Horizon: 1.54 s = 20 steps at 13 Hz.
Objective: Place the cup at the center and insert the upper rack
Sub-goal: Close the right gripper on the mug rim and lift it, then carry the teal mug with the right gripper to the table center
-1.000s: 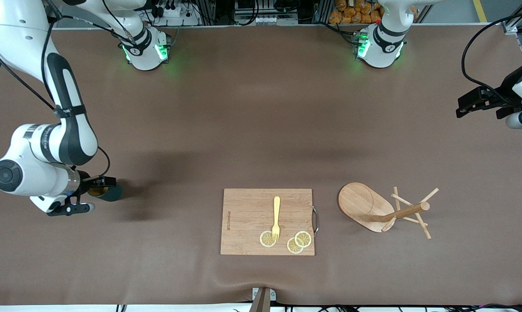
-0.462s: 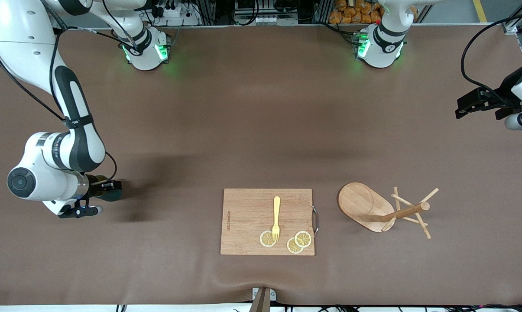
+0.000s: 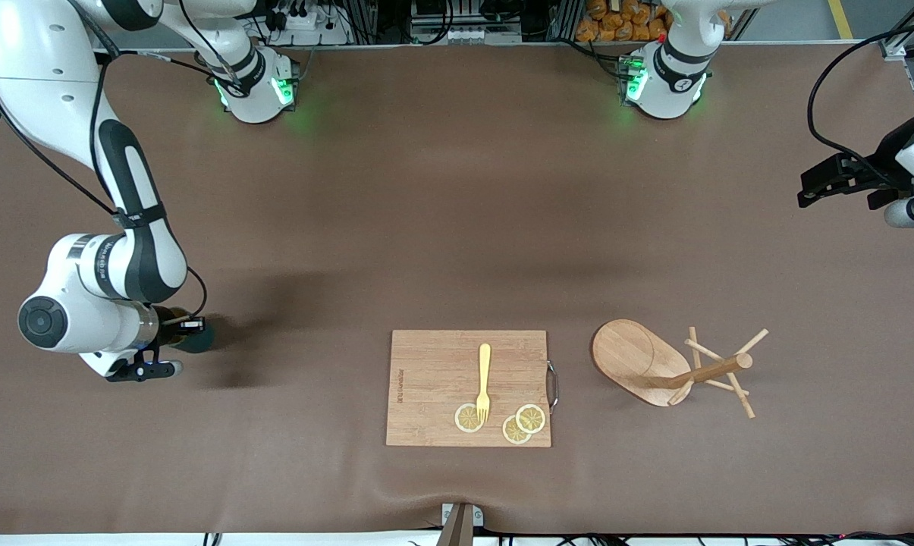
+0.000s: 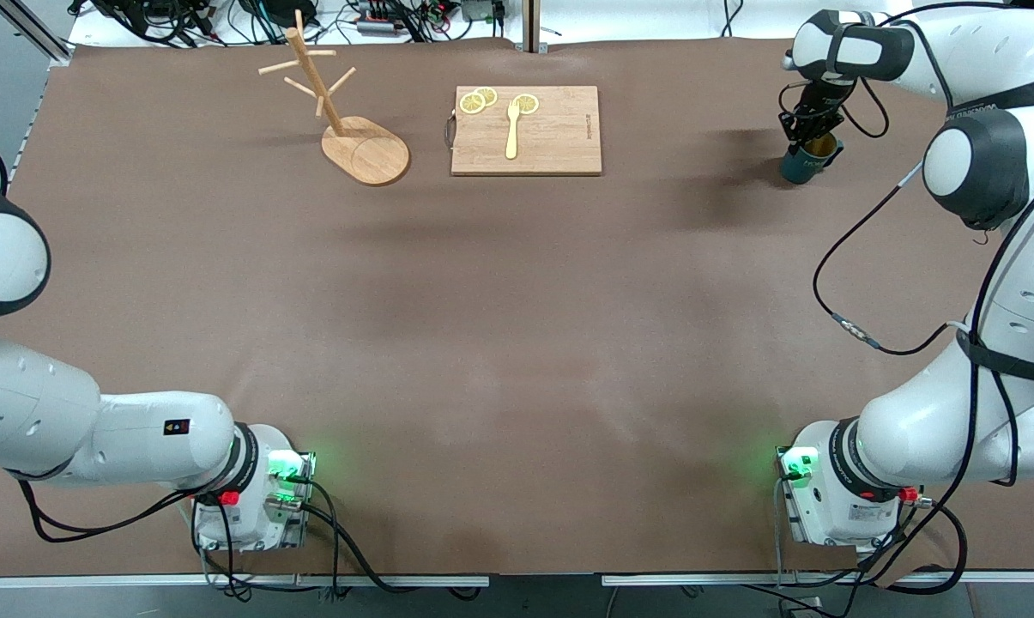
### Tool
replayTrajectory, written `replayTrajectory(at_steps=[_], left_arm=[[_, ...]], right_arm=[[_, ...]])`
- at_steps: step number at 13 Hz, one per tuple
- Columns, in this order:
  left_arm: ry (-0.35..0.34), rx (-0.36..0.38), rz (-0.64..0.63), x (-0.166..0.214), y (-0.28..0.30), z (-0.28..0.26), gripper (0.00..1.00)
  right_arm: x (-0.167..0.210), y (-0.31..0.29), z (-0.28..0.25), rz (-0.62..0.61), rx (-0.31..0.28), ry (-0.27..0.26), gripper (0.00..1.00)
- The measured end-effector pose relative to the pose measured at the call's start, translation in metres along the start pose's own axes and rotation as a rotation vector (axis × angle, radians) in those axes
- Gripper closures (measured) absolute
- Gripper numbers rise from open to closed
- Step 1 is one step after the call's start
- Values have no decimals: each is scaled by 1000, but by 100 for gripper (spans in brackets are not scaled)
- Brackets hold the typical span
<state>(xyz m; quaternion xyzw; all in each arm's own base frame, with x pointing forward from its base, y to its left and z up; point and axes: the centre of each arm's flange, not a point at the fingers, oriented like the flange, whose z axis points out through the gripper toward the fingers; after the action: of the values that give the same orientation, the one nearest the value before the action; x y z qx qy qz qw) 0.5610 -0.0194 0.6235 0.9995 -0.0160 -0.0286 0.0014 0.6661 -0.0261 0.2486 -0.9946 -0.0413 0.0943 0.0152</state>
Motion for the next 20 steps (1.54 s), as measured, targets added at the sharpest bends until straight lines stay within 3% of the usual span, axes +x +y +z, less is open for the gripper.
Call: replayTrajectory(at_steps=[4, 10, 15, 20], left_arm=[[0, 0, -1, 0, 0, 0, 0], [0, 0, -4, 0, -2, 0, 0], [-6, -1, -24, -1, -14, 1, 0], [-14, -1, -25, -1, -14, 3, 0]], right_arm=[[9, -26, -15, -38, 3, 31, 95], [-3, -189, -55, -28, 43, 46, 95], [-63, -369, -64, 64, 18, 41, 95], [-137, -494, -42, 150, -17, 29, 95]])
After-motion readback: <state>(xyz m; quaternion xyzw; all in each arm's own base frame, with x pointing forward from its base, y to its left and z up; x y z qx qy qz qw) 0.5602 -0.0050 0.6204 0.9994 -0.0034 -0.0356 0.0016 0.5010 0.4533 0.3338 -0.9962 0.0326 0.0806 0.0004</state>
